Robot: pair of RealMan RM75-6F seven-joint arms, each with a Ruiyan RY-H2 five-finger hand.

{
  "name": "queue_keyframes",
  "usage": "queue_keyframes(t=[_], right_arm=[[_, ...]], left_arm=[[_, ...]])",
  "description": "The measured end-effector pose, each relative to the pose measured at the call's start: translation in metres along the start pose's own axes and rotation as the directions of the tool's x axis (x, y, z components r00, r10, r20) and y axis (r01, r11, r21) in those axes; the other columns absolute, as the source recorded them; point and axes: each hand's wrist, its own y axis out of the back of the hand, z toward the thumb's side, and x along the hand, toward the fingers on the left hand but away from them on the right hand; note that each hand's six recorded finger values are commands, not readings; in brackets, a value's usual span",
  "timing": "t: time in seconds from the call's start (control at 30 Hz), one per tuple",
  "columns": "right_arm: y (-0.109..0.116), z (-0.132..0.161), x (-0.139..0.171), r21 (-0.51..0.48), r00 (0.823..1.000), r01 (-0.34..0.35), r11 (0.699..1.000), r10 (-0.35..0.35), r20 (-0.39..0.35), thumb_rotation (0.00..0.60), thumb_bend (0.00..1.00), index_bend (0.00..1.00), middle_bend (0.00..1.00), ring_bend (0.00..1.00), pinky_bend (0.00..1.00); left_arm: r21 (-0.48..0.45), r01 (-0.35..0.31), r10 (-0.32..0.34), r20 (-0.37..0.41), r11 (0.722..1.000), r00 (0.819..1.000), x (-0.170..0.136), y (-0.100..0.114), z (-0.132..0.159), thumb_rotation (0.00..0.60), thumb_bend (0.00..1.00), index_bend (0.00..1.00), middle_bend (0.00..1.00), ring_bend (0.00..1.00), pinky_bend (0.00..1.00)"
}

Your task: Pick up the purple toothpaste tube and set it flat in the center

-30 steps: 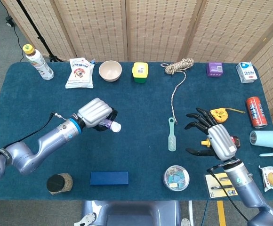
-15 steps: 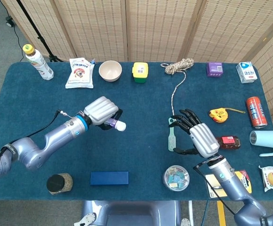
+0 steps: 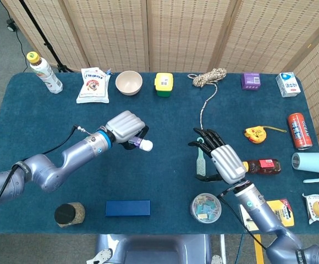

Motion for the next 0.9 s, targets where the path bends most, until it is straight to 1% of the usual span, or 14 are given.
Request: queue_keyframes(t=[0.23, 0.3, 0.63, 0.9], right_arm=[[-0.004, 0.006, -0.005, 0.000, 1.000, 0.001, 1.000, -0.001, -0.012, 0.600, 0.00, 0.36, 0.00, 0.00, 0.00], [-0.005, 0.006, -0.006, 0.004, 1.000, 0.000, 1.000, 0.000, -0.012, 0.600, 0.00, 0.38, 0.00, 0.00, 0.00], [-0.010, 0.011, -0.013, -0.009, 1.000, -0.003, 1.000, 0.003, -0.021, 0.600, 0.00, 0.24, 0.00, 0.00, 0.00], [-0.013, 0.019, -0.023, -0.024, 1.000, -0.009, 1.000, 0.008, -0.029, 0.600, 0.00, 0.23, 0.00, 0.00, 0.00]], left_arm=[[-0.004, 0.008, -0.008, -0.005, 1.000, 1.000, 0.009, 0.004, 0.004, 0.600, 0.80, 0.63, 0.56, 0.59, 0.67], [-0.006, 0.008, -0.009, -0.007, 1.000, 1.000, 0.011, 0.005, 0.005, 0.600, 0.80, 0.63, 0.56, 0.59, 0.67], [0.005, 0.025, -0.025, 0.000, 1.000, 1.000, 0.024, 0.007, 0.017, 0.600, 0.80, 0.63, 0.56, 0.59, 0.67], [0.008, 0.024, -0.024, 0.008, 1.000, 1.000, 0.036, 0.010, 0.029, 0.600, 0.80, 0.63, 0.56, 0.59, 0.67]])
